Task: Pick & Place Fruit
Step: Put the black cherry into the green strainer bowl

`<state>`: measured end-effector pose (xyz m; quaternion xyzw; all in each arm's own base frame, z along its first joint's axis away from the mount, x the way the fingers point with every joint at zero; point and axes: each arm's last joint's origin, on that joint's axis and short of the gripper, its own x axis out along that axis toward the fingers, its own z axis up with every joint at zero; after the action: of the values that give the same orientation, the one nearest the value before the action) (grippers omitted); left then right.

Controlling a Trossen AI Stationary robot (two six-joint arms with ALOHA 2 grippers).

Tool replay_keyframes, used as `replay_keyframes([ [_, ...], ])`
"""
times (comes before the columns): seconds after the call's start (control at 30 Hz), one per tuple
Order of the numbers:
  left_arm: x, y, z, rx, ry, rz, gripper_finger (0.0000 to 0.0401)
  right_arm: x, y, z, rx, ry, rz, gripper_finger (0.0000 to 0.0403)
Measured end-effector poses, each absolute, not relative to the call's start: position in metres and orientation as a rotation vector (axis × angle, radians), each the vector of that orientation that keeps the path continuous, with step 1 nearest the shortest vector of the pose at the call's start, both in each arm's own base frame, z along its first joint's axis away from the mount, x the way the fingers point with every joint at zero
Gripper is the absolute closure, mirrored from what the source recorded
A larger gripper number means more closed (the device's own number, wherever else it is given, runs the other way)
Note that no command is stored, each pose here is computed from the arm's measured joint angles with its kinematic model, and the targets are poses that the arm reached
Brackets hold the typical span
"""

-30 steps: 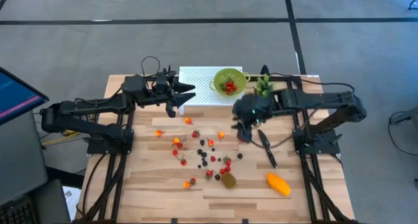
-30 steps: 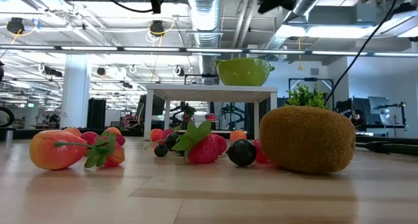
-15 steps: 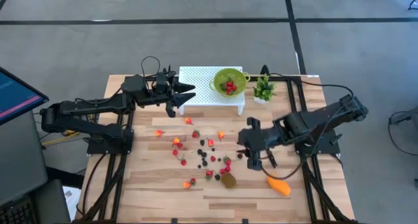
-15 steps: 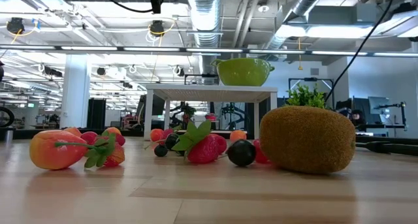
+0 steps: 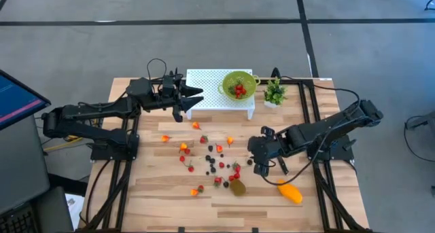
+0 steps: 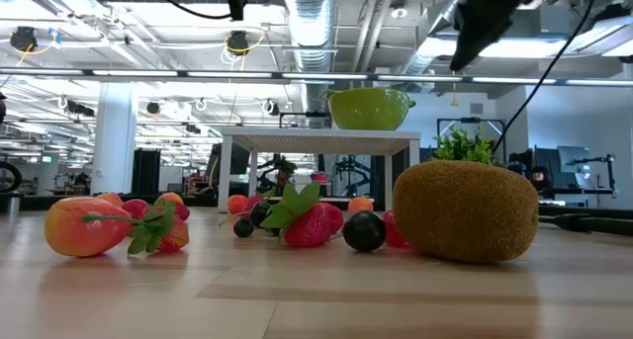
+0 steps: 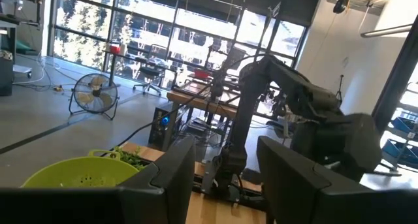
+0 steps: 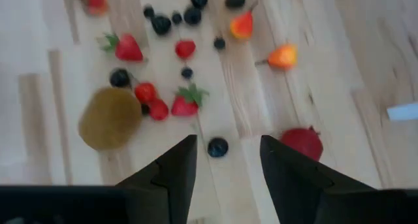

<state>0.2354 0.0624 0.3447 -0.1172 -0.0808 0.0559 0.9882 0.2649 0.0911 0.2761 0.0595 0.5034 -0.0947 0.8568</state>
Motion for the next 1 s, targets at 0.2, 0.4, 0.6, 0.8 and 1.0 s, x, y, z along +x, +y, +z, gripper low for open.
replay_keyframes([
  [0.2, 0.235, 0.062, 0.345, -0.235, -0.162, 0.112, 0.0242, 0.264, 0.088, 0.259, 0.125, 1.067, -0.209, 0.02],
  [0.4, 0.235, 0.062, 0.345, -0.235, -0.162, 0.112, 0.0242, 0.264, 0.082, 0.243, 0.134, 1.07, -0.232, 0.0171],
  [0.6, 0.235, 0.062, 0.345, -0.235, -0.162, 0.112, 0.0242, 0.263, 0.076, 0.226, 0.148, 1.059, -0.245, 0.0167],
  [0.8, 0.235, 0.062, 0.345, -0.235, -0.162, 0.112, 0.0242, 0.26, 0.078, 0.201, 0.137, 1.042, -0.219, 0.0168],
  [1.0, 0.235, 0.062, 0.345, -0.235, -0.162, 0.113, 0.0242, 0.267, 0.085, 0.174, 0.029, 1.121, -0.179, 0.0168],
])
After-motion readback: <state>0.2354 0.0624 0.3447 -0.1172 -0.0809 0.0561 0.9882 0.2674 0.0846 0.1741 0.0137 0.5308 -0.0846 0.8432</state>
